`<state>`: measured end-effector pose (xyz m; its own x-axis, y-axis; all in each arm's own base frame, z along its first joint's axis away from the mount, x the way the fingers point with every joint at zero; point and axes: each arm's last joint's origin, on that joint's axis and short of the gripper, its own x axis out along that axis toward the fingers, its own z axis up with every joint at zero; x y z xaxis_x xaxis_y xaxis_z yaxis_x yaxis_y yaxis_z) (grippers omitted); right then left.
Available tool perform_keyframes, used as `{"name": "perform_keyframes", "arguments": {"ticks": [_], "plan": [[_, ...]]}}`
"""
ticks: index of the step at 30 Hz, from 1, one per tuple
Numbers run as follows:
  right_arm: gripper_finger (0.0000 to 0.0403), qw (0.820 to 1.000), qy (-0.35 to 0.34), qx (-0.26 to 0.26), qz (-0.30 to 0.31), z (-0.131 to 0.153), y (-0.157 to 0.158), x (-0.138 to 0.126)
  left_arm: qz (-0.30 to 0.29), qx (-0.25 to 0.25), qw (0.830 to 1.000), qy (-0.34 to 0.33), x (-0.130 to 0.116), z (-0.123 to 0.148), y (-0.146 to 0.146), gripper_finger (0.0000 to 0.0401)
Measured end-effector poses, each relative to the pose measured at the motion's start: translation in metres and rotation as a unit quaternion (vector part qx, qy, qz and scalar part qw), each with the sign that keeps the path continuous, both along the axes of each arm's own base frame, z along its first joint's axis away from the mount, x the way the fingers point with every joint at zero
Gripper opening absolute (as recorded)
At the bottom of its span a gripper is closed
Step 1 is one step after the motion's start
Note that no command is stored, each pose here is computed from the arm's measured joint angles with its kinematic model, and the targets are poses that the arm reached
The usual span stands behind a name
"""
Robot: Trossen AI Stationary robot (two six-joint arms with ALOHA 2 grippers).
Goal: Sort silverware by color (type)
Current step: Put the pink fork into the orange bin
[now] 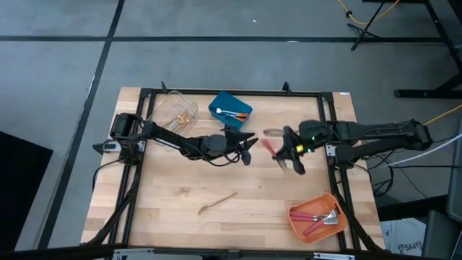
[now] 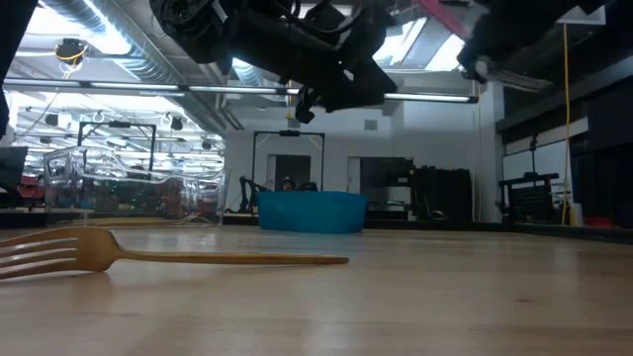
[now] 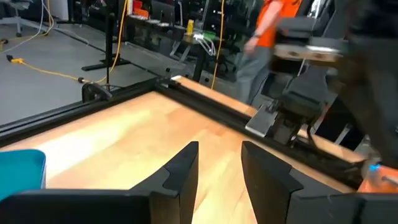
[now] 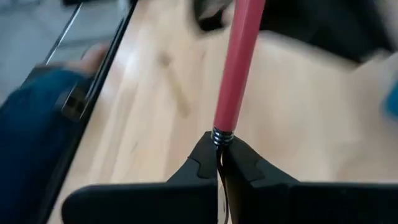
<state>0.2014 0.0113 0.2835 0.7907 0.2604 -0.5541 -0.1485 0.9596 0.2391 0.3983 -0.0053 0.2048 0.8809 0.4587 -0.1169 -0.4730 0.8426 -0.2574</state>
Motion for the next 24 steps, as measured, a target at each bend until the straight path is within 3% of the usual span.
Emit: {"name": "perform_keyframes", "arguments": {"ticks": [13, 24], "plan": [[0.0, 0.978, 0.164, 0.105, 0.079, -0.014, 0.071, -0.03, 0.0, 0.0, 1.0, 0.027, -0.001, -0.005, 0.0, 0.0115], [0.0, 0.949, 0.246, 0.087, 0.175, -0.02, 0.116, -0.07, 0.0, 0.0, 1.0, 0.028, -0.001, -0.005, 0.0, 0.0115]]}}
